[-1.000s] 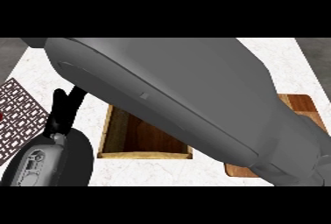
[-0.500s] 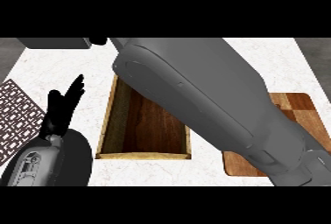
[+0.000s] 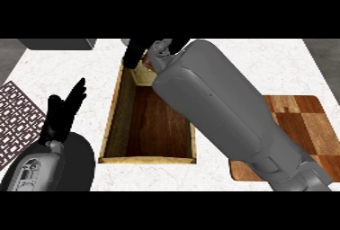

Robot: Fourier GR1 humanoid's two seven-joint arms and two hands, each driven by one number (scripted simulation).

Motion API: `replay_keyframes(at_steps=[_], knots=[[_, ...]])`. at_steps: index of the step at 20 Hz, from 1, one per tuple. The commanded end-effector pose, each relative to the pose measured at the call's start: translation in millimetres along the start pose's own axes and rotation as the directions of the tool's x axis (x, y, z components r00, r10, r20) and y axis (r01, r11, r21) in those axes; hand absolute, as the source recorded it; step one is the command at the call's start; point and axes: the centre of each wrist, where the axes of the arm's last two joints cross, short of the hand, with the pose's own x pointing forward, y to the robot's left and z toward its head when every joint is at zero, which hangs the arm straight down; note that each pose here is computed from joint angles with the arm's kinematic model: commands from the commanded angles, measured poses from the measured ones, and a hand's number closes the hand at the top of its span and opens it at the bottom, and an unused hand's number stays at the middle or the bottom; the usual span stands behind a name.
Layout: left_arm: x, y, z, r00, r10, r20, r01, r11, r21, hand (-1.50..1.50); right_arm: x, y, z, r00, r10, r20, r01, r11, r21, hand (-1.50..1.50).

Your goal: Pick the cupcake from the cutting board and place it in the basket

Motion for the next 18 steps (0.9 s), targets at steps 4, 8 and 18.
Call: replay_keyframes(at_steps=[4, 8, 18], knots=[[0, -12, -5, 1.0, 0.001, -0.004, -0.001, 1.0, -0.006, 0.0, -21, 20, 0, 0.987, -0.16, 0.003, 0.159, 0.984, -0.085, -1.5], [9, -8, 0, 1.0, 0.014, -0.007, -0.014, 1.0, 0.001, 0.0, -18, -13, 5, 0.96, -0.278, 0.037, 0.279, 0.934, -0.222, -1.5], [-8, 14, 12, 1.0, 0.009, -0.026, -0.008, 1.0, 0.025, 0.0, -93, -50, 28, 0.893, -0.442, -0.081, 0.37, 0.826, -0.425, -1.5]])
